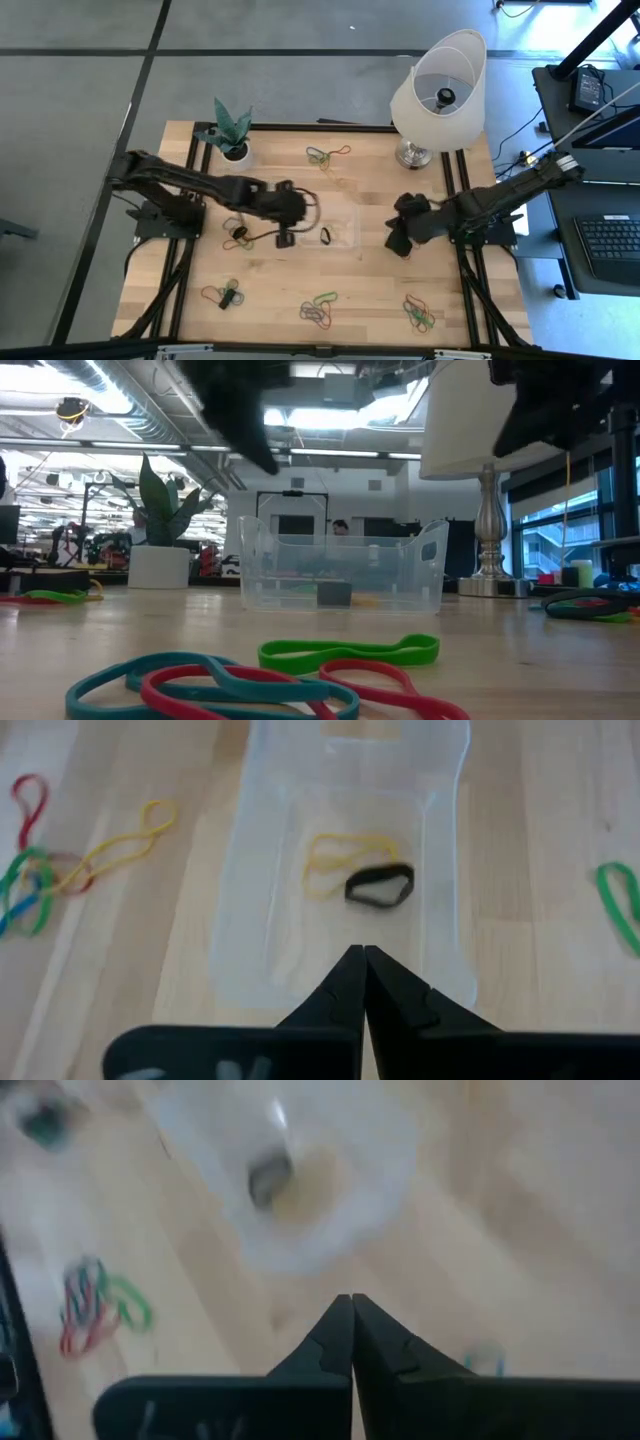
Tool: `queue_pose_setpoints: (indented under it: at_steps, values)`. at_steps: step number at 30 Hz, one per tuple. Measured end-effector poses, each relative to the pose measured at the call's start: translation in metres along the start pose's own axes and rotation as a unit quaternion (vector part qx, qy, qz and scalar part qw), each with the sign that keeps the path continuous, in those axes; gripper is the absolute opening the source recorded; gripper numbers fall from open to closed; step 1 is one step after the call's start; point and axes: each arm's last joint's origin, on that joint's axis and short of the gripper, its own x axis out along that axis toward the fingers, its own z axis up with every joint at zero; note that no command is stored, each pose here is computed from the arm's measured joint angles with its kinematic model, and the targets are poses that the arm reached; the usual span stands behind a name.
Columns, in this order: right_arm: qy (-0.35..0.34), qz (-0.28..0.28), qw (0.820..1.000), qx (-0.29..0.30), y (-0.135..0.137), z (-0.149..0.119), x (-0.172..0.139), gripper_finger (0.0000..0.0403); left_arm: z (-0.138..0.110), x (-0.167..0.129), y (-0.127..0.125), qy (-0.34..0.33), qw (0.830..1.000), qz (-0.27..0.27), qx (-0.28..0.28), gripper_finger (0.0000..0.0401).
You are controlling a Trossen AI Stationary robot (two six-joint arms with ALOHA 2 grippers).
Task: Pick and place rubber bands into bin
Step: Put the blue rubber band into the transparent bin
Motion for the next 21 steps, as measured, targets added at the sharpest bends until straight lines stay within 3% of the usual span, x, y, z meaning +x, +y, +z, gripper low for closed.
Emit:
queue_pose_setpoints:
  at_steps: [4,8,15,21]
  values:
    - [0.107,-0.041,0.992,0.043,0.022,-0.009,0.000,0.0001,-0.035,-0.022,0.009,-0.029,0.999,-0.008,-0.032,0.0002]
    - [0.174,-0.044,0.980,0.088,0.043,-0.029,-0.002,0.0002,-0.060,-0.045,0.016,-0.080,0.996,-0.021,-0.042,0.0001]
    - [0.210,-0.082,0.959,0.169,0.060,-0.071,-0.003,0.0022,-0.084,-0.075,0.026,-0.152,0.986,-0.032,-0.053,0.0001]
    - [0.259,-0.115,0.941,0.187,0.069,-0.098,0.003,0.0049,-0.093,-0.086,0.031,-0.187,0.981,-0.030,-0.035,0.0002]
